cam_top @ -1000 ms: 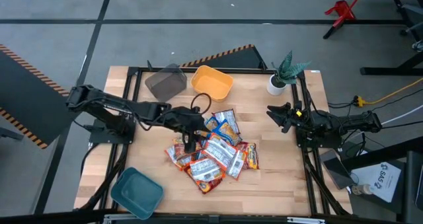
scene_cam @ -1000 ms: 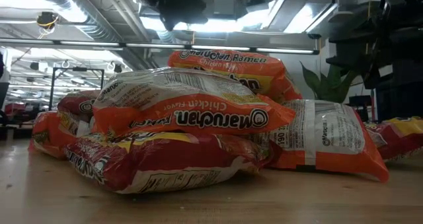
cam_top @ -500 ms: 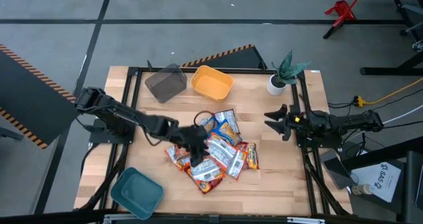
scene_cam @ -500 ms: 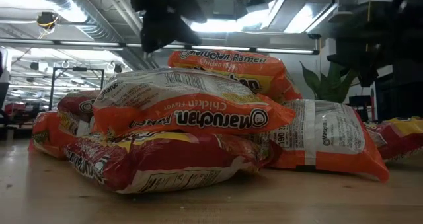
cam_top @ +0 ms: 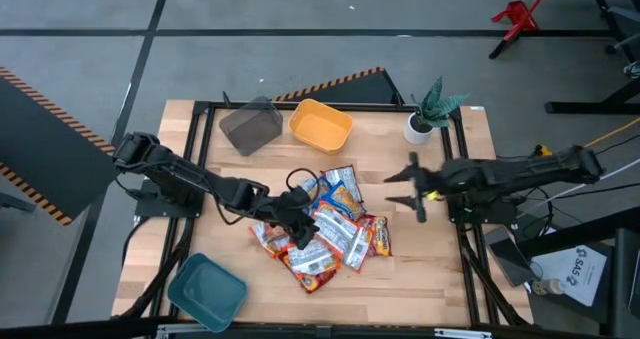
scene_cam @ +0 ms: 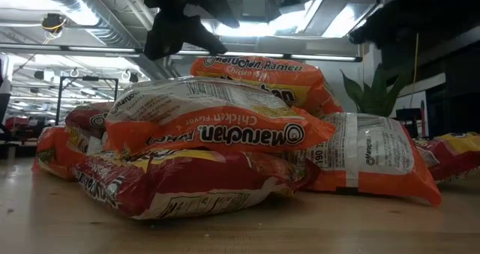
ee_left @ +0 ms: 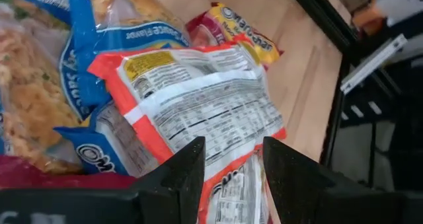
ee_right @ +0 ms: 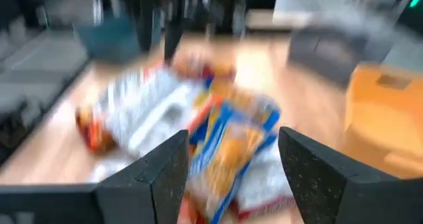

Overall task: Sort Maruchan noodles
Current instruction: Put the orange noodle pack into the blue bin

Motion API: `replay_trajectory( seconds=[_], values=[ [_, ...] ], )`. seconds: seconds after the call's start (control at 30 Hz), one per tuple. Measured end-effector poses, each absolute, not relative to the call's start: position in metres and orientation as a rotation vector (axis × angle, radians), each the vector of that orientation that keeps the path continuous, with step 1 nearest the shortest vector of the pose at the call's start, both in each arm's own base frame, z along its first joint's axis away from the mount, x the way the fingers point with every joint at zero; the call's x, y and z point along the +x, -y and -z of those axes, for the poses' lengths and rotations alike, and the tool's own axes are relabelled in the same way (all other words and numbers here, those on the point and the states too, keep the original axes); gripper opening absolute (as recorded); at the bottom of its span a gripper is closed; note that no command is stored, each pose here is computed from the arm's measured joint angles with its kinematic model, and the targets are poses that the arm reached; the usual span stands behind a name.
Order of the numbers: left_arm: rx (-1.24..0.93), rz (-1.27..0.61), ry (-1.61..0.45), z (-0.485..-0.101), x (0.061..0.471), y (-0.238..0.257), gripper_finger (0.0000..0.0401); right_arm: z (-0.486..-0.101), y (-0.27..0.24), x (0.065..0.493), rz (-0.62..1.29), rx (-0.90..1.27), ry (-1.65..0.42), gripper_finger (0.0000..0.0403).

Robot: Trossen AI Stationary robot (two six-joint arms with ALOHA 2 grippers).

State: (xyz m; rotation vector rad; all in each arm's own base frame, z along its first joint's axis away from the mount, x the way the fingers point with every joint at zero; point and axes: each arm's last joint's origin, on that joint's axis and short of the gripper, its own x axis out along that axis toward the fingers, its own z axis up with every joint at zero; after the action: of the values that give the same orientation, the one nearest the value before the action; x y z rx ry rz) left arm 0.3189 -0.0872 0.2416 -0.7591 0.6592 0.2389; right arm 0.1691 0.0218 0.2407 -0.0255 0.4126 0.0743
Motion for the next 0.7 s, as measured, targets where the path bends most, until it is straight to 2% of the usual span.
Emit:
replay_trajectory(
  seconds=[0.17, 0.3, 0.53, 0.7],
  values=[
    [-0.826, -0.296, -0.658, -0.24, 0.32, 0.078, 0.0157, -0.222, -0.029, 0.207, -0.152, -0.063, -0.673, 0.0222],
    [-0.887, -0.292, -0.676, -0.24, 0.32, 0.076, 0.0163, -0.209, -0.044, 0.23, -0.227, -0.126, -0.764, 0.0222],
    [-0.921, -0.321, -0.721, -0.236, 0.317, 0.077, 0.0167, -0.211, -0.068, 0.246, -0.165, -0.313, -0.767, 0.0222],
    [-0.891, -0.366, -0.757, -0.23, 0.316, 0.075, 0.0167, -0.215, -0.074, 0.244, -0.137, -0.343, -0.744, 0.0222]
  ],
)
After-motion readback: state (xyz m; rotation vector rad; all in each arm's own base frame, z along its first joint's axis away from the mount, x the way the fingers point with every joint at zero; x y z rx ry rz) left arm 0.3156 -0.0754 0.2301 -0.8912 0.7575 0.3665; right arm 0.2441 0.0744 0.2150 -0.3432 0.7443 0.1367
